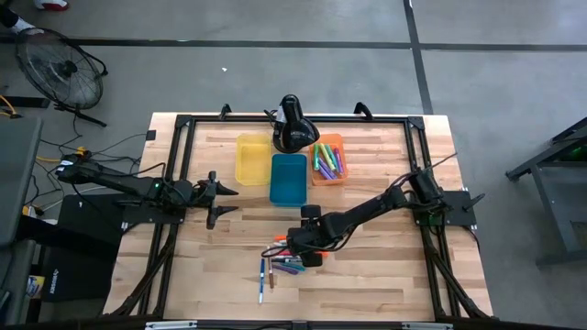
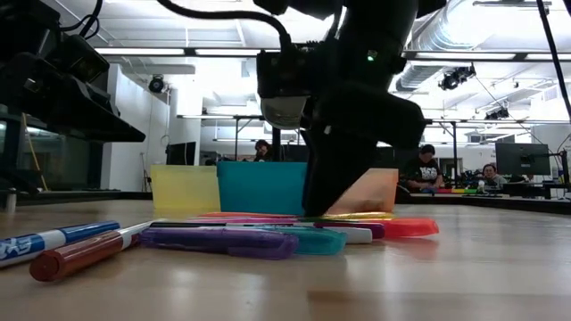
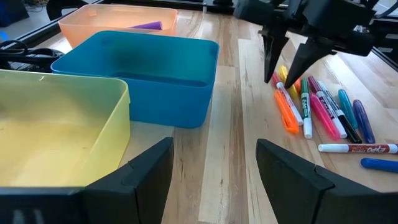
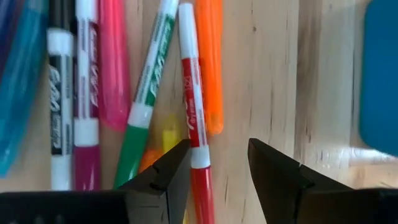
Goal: Pick & Place Markers
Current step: Put the red dry erase marker into the blue bin
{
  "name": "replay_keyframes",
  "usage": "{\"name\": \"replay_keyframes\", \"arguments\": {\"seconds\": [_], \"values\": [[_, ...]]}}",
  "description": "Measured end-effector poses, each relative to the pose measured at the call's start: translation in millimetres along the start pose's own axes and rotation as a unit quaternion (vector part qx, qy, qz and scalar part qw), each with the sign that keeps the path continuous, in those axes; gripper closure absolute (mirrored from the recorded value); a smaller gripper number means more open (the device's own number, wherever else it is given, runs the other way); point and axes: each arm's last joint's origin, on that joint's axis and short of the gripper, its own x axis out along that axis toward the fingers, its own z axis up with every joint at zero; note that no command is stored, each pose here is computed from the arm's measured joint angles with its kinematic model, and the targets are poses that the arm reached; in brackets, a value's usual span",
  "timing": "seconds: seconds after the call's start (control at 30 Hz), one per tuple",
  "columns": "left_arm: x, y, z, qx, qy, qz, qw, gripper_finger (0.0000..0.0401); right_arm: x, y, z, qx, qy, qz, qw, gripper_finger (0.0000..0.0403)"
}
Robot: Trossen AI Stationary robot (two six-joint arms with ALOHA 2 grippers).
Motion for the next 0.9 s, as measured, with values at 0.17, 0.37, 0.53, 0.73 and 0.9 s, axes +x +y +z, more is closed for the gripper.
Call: {"name": "replay_keyframes", "arguments": {"seconds": [0.17, 0.37, 0.53, 0.73, 0.9], "values": [[0.0, 0.0, 0.0, 0.000, 0.000, 0.000, 1.000, 0.0177, 2.4, 0.9, 0.6, 0.002, -0.002, 0.006, 1.000, 0.0254], [0.0, 0.0, 0.0, 0.000, 0.000, 0.000, 1.000, 0.0177, 7.4, 3.3, -0.1, 0.004, 0.003, 0.019, 1.000, 0.0254], [0.0, 0.0, 0.0, 0.000, 0.000, 0.000, 1.000, 0.0177, 9.1, 4.4, -0.4, 0.016, 0.008, 0.033, 0.999, 0.0273], [0.0, 0.0, 0.0, 0.000, 0.000, 0.000, 1.000, 0.0177, 9.3, 5.4, -0.6, 0.018, 0.013, 0.050, 0.999, 0.0322], [0.0, 0.0, 0.0, 0.000, 0.000, 0.000, 1.000, 0.0177, 9.4, 5.9, -0.8, 0.018, 0.016, 0.057, 0.998, 0.0364]]}}
